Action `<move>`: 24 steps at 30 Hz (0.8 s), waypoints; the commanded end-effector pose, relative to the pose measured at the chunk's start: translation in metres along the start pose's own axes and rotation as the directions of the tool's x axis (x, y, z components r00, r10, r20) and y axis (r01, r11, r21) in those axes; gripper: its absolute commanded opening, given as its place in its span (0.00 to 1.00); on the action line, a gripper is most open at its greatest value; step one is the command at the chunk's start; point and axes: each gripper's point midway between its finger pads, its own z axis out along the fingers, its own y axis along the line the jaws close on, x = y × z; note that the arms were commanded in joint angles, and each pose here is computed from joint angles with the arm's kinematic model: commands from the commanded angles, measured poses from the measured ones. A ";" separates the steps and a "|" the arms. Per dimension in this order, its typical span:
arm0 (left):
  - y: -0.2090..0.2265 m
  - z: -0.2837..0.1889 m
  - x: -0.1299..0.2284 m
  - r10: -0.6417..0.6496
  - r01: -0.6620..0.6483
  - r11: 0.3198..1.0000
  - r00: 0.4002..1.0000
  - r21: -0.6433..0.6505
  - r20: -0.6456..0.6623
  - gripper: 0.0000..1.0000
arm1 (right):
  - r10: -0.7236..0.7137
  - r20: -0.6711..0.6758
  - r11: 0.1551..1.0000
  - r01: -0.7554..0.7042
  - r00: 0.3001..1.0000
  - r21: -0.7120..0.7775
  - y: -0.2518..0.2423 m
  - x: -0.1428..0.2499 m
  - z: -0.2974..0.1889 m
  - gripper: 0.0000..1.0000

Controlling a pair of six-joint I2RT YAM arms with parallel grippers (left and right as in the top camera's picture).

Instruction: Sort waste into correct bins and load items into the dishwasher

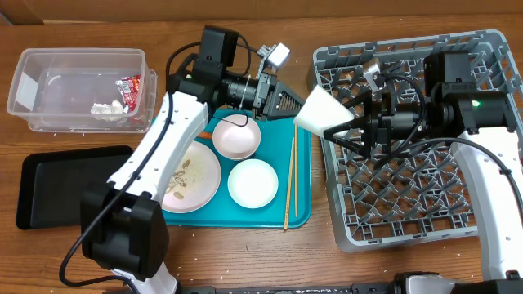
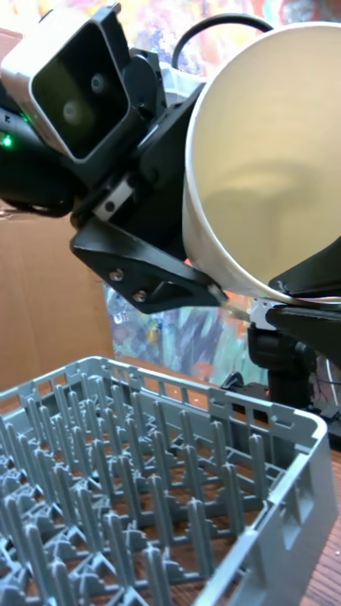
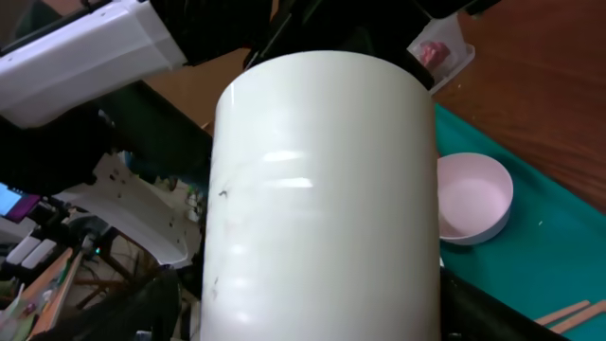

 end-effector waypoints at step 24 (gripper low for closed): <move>-0.007 0.004 -0.010 0.007 -0.006 0.999 1.000 -0.034 0.030 0.15 | 0.004 0.007 0.999 -0.003 1.000 -0.032 0.005 0.000 0.002 0.59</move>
